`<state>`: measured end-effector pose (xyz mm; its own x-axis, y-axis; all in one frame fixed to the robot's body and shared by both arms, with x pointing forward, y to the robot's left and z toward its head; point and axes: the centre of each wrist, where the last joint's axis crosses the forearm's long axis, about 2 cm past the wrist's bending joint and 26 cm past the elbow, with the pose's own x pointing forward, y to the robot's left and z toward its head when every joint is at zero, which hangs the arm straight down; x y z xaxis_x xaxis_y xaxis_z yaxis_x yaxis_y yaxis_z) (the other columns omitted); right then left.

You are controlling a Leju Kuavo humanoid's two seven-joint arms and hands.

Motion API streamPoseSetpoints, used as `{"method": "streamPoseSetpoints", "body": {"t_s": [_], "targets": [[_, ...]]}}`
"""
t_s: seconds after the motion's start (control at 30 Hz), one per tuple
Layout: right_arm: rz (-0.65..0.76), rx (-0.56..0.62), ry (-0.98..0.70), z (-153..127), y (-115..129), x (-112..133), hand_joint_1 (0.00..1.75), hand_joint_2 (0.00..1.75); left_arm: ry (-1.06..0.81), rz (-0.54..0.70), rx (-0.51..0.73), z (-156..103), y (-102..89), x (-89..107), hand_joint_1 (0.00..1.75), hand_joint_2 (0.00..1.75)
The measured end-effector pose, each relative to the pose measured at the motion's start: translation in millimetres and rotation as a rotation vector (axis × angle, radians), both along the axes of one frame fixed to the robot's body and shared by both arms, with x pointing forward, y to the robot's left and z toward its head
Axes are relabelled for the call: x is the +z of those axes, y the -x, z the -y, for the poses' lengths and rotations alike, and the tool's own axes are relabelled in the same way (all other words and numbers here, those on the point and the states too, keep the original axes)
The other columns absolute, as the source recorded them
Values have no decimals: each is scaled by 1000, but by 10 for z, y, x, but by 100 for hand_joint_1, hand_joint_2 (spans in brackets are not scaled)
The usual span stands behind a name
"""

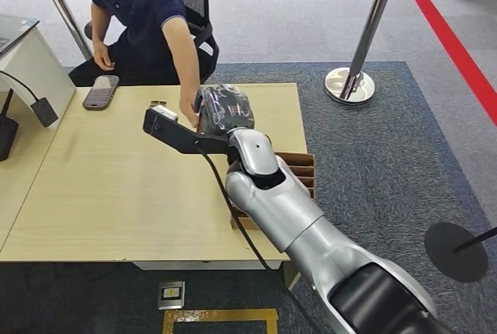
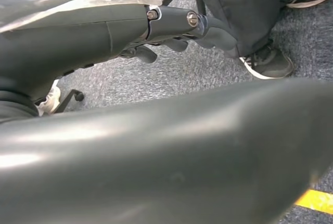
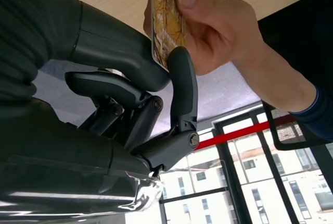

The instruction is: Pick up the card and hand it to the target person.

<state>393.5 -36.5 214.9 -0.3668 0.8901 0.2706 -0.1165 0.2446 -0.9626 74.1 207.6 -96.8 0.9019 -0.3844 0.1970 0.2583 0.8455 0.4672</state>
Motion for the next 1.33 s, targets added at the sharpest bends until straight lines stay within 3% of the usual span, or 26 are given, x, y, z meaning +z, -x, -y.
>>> {"method": "streamPoseSetpoints", "body": {"t_s": [0.07, 0.1, 0.13, 0.2, 0.23, 0.27, 0.37, 0.5, 0.8, 1.07, 1.17, 1.33], "targets": [[-3, 1, 4, 0, 2, -11, 164, 175, 0, 0, 1, 0, 0, 0, 0, 0], [-6, 0, 5, 0, 4, -18, 153, 175, 0, 0, 1, 0, 0, 0, 0, 0], [-9, -1, 6, 1, 5, -26, 125, 175, -1, 0, 1, 0, 1, 0, 0, 0], [-12, -3, 9, 5, 7, -40, 45, 175, -1, 0, 1, 0, 1, 0, 0, 0], [-12, -4, 11, 6, 8, -48, 14, 175, 0, 0, 1, 0, 1, 0, 0, 0], [-12, -5, 12, 7, 9, -55, 1, 175, 0, 0, 1, 0, 1, 0, 0, 0], [-5, -6, 20, 12, 13, -78, 0, 175, 0, 0, 0, 0, 2, 0, 0, 0], [5, -11, 28, 22, 16, -109, 0, 0, -1, 0, -1, 0, 2, 0, 0, 0], [58, -18, 19, 100, 9, -188, 0, 0, 4, 7, -2, 0, 17, -3, 0, 0], [99, -56, -26, 440, 125, -524, 0, 0, 9, -6, 6, -2, 98, -17, 0, 0], [119, -107, -54, 644, 289, -722, 0, 0, 14, -8, 23, -4, 119, -20, 0, 0], [162, -300, -170, 1221, 790, -1102, 0, 0, 19, -12, 57, -13, 175, -30, 0, 0]]}}
